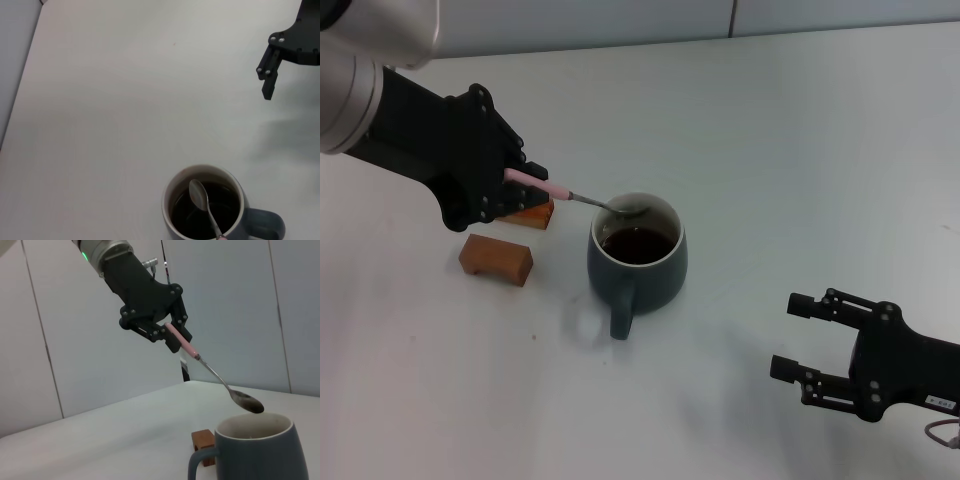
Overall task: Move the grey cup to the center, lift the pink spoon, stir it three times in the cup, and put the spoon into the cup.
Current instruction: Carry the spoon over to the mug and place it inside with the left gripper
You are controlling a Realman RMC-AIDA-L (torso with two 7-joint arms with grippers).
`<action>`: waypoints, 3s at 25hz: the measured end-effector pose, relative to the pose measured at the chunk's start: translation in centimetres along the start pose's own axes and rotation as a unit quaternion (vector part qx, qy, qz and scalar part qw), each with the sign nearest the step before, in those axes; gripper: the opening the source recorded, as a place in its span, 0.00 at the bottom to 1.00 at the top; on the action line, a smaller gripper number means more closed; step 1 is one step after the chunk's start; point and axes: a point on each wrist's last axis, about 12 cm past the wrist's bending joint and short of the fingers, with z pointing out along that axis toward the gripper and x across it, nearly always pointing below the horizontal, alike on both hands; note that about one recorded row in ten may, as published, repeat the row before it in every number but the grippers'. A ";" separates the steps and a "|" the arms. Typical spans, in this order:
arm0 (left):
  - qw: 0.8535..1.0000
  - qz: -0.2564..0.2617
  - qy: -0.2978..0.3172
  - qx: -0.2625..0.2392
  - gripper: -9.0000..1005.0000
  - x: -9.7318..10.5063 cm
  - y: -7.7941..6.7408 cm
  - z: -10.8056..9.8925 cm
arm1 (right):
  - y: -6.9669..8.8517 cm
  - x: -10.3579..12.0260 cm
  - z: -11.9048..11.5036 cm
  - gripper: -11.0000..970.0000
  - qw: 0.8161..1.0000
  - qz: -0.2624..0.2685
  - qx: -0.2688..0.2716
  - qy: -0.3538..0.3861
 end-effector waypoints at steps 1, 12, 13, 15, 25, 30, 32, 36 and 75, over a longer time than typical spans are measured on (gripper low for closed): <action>1.000 0.001 0.003 0.000 0.13 0.0 0.0 0.1 | 0.0 0.0 0.0 0.79 1.000 0.000 0.000 0.000; 0.998 0.037 0.052 0.003 0.13 -1.1 0.0 1.2 | -0.1 -0.1 0.2 0.79 1.000 -0.002 -0.003 -0.001; 0.998 0.040 0.054 0.002 0.13 -1.2 0.0 1.3 | -0.1 -0.1 0.2 0.79 1.000 -0.002 -0.003 -0.001; 0.997 0.049 0.057 0.001 0.13 -1.6 0.1 1.6 | -0.1 -0.1 0.2 0.79 1.000 -0.002 -0.003 -0.001; 0.991 0.088 0.099 0.002 0.13 -2.9 0.3 3.9 | -0.1 -0.2 0.3 0.79 1.000 0.000 -0.005 -0.001; 0.990 0.095 0.108 0.002 0.13 -3.0 0.4 4.9 | -0.1 -0.2 0.3 0.79 1.000 0.000 -0.005 -0.001; 0.989 0.098 0.108 0.001 0.13 -3.2 0.4 5.2 | -0.1 -0.2 0.2 0.79 1.000 0.000 -0.005 0.000; 0.988 0.111 0.104 0.016 0.13 -3.7 -0.3 6.0 | -0.1 -0.2 0.3 0.79 1.000 -0.001 -0.006 0.000; 0.988 0.104 0.110 -0.016 0.13 -3.1 -0.8 5.6 | -0.3 -0.2 0.7 0.79 1.000 -0.001 -0.012 0.005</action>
